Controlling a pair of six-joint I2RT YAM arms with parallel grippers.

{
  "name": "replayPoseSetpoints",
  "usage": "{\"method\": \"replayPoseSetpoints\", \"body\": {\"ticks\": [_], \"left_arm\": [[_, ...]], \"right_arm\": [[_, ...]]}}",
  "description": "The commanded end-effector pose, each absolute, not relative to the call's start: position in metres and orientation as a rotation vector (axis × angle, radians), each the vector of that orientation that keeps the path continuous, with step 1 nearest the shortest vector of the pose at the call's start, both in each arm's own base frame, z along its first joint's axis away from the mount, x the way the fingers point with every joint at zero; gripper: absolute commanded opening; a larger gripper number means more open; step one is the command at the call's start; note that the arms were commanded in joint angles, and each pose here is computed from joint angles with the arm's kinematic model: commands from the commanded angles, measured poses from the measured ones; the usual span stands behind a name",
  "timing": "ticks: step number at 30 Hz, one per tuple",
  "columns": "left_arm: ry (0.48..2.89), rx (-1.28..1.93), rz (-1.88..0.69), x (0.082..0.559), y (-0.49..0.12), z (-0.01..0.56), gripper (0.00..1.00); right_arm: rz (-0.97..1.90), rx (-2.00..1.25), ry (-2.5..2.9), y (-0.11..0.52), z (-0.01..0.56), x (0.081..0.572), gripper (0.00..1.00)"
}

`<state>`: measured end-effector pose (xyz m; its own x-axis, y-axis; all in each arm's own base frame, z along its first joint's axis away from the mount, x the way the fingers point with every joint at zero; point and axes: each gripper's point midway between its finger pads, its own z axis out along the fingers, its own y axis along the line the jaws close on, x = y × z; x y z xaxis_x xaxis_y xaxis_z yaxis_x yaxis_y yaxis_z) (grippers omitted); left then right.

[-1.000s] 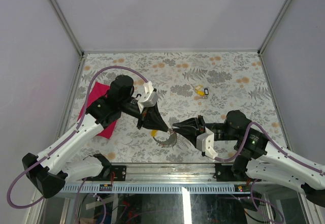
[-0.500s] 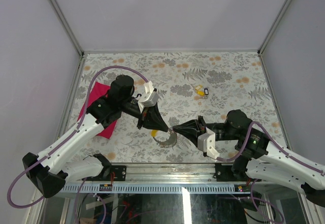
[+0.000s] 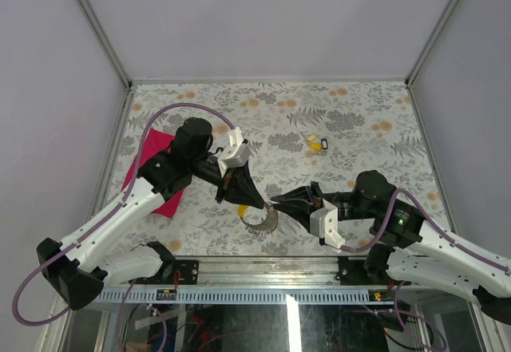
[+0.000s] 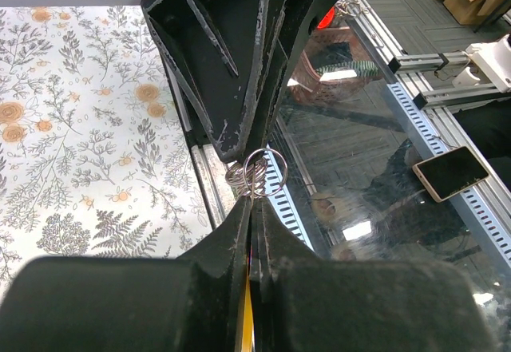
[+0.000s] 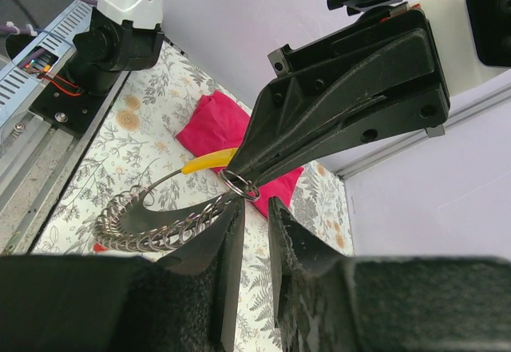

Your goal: Put the keys on the keyring

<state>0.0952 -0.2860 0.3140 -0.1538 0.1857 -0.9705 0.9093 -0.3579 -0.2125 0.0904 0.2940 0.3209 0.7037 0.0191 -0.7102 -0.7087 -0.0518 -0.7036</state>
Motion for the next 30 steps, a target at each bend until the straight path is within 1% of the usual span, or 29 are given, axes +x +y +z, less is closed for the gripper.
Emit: {"method": "replayPoseSetpoints", "body": {"ticks": [1,14,30], "left_arm": [[1.19,1.521,-1.536,0.1,-0.289,0.326,0.0],[1.193,1.52,-1.536,0.1,-0.289,0.325,0.0],[1.201,1.521,-1.543,0.101,-0.289,0.323,0.0]], "right_arm": [[0.679,-1.501,0.511,0.294,0.347,0.079,0.25],[0.653,-1.474,0.511,0.292,0.353,0.083,0.21],[0.703,-1.533,0.517,0.296,0.344,0.076,0.28]]}}
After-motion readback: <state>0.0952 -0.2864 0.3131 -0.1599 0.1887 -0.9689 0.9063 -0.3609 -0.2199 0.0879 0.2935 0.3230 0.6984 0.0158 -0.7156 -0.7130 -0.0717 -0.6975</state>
